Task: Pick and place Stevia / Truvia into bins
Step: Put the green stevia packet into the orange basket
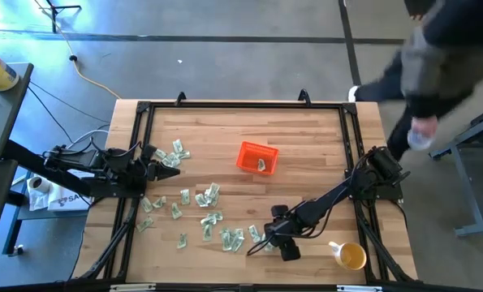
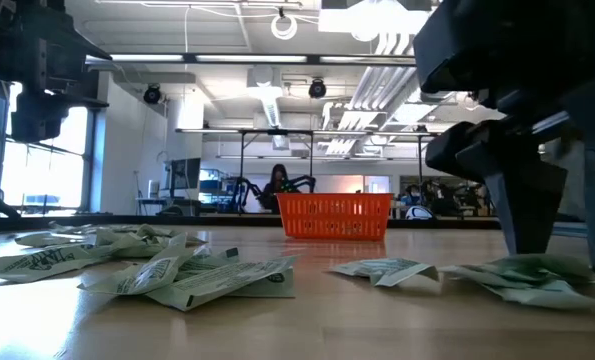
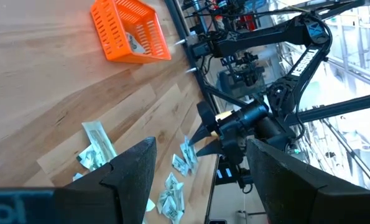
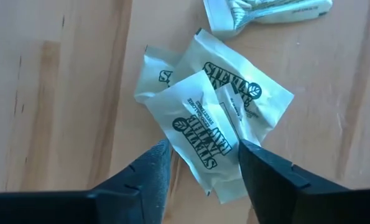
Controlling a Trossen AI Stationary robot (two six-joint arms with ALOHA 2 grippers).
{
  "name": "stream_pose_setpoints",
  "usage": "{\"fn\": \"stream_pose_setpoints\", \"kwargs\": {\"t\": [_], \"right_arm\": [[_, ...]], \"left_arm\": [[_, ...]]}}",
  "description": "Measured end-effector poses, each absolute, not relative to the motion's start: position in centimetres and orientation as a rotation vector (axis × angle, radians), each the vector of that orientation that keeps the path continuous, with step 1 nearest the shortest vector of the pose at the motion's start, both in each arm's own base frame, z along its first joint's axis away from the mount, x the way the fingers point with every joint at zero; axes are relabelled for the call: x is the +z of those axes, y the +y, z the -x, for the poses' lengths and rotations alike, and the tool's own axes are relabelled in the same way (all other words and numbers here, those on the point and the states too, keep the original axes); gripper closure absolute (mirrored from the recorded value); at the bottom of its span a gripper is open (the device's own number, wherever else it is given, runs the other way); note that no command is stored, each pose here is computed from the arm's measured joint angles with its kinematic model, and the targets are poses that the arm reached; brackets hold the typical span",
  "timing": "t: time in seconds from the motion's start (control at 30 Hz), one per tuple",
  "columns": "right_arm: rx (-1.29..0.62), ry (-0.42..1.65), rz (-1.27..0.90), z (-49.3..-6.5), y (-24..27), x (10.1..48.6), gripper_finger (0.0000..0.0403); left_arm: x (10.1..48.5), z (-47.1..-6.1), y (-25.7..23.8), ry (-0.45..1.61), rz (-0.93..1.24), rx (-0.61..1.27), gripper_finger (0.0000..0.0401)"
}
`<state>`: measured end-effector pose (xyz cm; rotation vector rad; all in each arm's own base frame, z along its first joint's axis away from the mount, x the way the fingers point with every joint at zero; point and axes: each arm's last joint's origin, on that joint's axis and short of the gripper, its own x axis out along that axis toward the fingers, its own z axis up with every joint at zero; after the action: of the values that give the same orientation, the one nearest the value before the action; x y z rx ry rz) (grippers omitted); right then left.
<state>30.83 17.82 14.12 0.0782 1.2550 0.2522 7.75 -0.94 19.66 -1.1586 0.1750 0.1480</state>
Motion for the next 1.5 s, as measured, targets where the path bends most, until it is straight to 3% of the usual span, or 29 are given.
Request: {"fn": "stream_pose_setpoints", "kwargs": {"t": [0.23, 0.63, 0.7, 0.87, 1.13, 1.23, 1.5], "right_arm": [[0.187, 1.299, -0.157, -30.7, 17.8, 14.4, 0.0257], [0.132, 1.344, -0.180, -31.3, 18.1, 16.7, 0.0392], [0.133, 1.353, -0.194, -31.2, 18.1, 16.7, 0.0397], [0.149, 1.330, -0.177, -31.2, 18.6, 16.7, 0.0346], [0.153, 1.203, -0.061, -31.4, 19.7, 16.8, 0.0195], [0.133, 1.187, -0.052, -31.9, 19.9, 15.9, 0.0156], [0.107, 1.217, -0.071, -32.1, 20.0, 14.5, 0.0145]], "left_arm": [[19.6, -7.8, -0.9, 0.175, 1.159, 0.148, 0.0116], [19.6, -7.8, -0.9, 0.176, 1.158, 0.148, 0.0116], [19.6, -7.8, -0.9, 0.176, 1.158, 0.147, 0.0116], [19.6, -7.8, -0.9, 0.178, 1.158, 0.145, 0.0116], [19.6, -7.8, -0.9, 0.178, 1.158, 0.145, 0.0116], [19.6, -7.7, -1.0, 0.178, 1.158, 0.145, 0.0116], [19.6, -7.8, -1.0, 0.178, 1.158, 0.145, 0.0116]]}}
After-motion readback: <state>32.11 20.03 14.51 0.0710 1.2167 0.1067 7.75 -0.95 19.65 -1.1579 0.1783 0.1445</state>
